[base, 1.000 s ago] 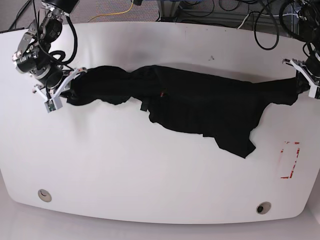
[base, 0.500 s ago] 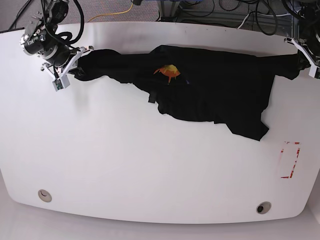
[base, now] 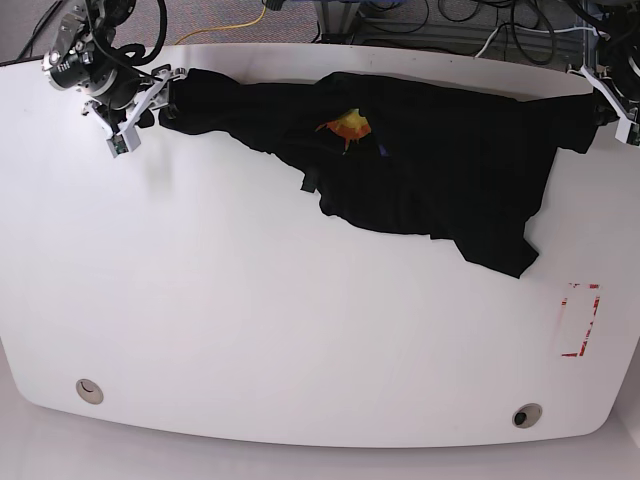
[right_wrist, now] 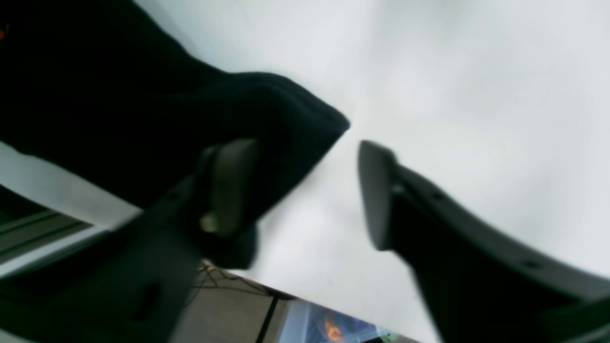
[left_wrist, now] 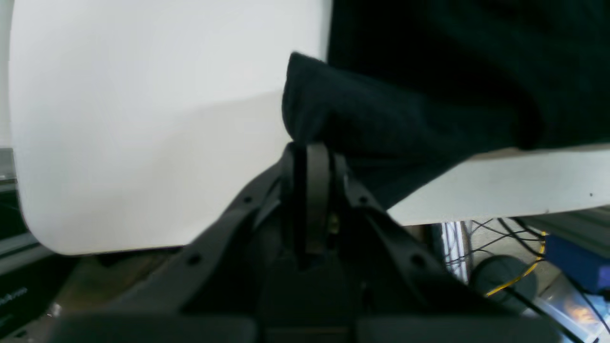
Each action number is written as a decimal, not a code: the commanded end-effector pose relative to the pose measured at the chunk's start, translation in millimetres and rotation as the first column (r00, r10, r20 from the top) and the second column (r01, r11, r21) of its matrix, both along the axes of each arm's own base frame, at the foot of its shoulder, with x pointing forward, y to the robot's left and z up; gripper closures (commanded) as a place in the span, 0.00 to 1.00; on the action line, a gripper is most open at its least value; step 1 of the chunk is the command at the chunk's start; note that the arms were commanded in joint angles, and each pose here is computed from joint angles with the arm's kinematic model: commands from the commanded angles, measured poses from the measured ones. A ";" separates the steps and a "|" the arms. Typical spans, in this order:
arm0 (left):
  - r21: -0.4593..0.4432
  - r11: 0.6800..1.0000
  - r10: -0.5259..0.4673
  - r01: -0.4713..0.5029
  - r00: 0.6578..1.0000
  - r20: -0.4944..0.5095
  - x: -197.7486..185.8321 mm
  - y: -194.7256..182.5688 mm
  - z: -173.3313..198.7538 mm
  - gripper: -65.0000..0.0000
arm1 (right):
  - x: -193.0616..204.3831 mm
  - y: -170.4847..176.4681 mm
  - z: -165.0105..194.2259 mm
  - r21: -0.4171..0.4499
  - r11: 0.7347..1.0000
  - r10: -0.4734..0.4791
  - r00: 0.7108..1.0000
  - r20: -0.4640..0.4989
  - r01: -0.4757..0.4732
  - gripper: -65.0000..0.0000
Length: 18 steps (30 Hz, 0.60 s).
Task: Layout the t-shirt on the table in an organized manner, then fold the t-shirt properly
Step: 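Hold the shirt edge with both grippers and drag it flat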
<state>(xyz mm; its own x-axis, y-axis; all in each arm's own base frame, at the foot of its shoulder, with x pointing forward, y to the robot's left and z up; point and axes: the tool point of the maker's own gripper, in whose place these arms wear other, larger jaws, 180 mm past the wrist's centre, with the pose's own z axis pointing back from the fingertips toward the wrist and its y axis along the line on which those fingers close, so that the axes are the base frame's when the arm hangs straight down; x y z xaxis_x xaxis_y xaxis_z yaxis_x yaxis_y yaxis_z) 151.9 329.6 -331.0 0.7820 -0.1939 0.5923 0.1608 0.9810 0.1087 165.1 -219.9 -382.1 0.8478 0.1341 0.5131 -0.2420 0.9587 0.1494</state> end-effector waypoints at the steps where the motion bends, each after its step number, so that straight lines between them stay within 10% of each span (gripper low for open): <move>1: 0.018 1.000 -0.012 0.012 1.000 0.020 3.8 3.1 8.1 1.00 | 0.8 -2.6 5.3 -0.006 1.000 0.002 1.000 0.021 -0.002 0.28; 18: 0.015 1.000 -0.024 0.025 1.000 -0.017 -6.2 3.9 0.4 1.00 | -13.4 -18.2 4.8 -0.012 0.997 -0.079 0.997 0.009 0.079 0.21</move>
